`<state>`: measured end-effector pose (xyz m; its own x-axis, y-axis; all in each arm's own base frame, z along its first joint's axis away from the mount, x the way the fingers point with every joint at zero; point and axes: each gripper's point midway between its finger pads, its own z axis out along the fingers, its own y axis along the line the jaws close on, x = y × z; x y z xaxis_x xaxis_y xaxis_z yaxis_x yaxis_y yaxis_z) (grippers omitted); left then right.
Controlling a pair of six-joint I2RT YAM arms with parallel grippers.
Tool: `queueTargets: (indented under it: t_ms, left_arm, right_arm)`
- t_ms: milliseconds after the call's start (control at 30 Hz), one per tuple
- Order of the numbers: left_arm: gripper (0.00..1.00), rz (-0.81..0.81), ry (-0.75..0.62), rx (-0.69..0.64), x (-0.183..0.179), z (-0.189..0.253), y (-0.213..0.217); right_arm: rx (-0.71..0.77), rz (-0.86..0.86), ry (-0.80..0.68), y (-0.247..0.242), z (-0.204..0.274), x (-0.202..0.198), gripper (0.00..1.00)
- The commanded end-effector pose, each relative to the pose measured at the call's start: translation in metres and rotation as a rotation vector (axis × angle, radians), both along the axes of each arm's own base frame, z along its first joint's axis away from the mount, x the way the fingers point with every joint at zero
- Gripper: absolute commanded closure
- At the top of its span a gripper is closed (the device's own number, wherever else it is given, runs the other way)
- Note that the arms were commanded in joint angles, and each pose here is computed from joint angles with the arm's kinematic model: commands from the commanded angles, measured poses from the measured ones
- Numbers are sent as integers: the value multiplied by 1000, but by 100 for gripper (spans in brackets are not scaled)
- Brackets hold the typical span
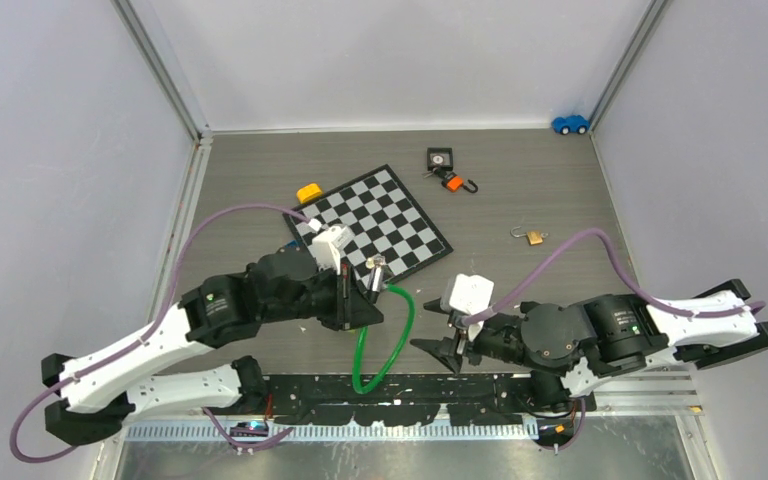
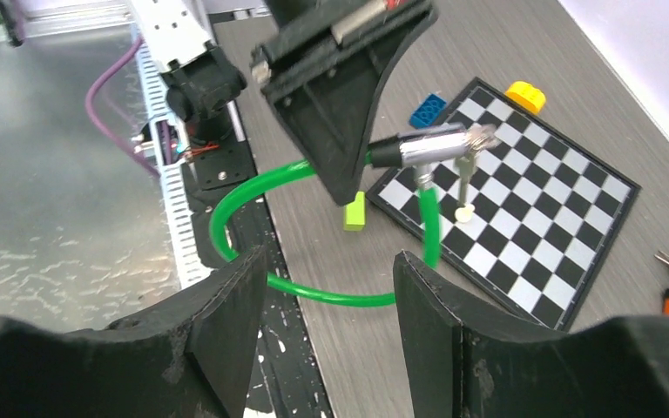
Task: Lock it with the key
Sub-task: Lock the lock.
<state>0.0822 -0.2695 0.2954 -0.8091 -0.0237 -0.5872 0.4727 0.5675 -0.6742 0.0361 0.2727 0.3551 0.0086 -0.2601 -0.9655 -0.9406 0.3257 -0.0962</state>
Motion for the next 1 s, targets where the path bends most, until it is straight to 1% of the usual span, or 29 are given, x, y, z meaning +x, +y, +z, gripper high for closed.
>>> queueTargets:
  t_ms: [0,100,167,200,233,300,433,500,667,833,967]
  left_arm:
    - [100,-65,92,-109,0,5,-10]
    - [100,-106,32,-138,14,7,-9]
    - [100,-162,-4,-168,22,15,-9]
    - [100,-185,-19,-182,26,19,-10]
    - [100,-210,-32,-198,31,23,-11]
    - [100,-275,-54,-255,35,34,-16]
    - [100,-376,-74,-335,36,49,-23]
    - [100,-403,-90,-342,35,51,-24]
    - [100,-460,-178,-343,29,56,-20]
    - [100,-512,-334,-330,21,55,-11]
    - [100,-590,-444,-324,12,48,-5]
  right_arm:
    - [33,-144,12,-2,24,30,40]
    - [-63,-152,142,-3,6,63,42]
    - [-82,-101,232,-2,-4,84,42]
    - [-82,-107,264,-6,-8,99,42]
    - [-94,-39,297,-1,-11,95,42]
    - [-107,27,334,-1,-16,99,41]
    - [-106,191,408,2,-21,87,41]
    - [-89,243,414,2,-18,82,41]
    - [-96,256,393,-5,-17,78,41]
    - [-94,227,359,-13,-16,77,40]
    - [-67,232,315,-16,-2,74,39]
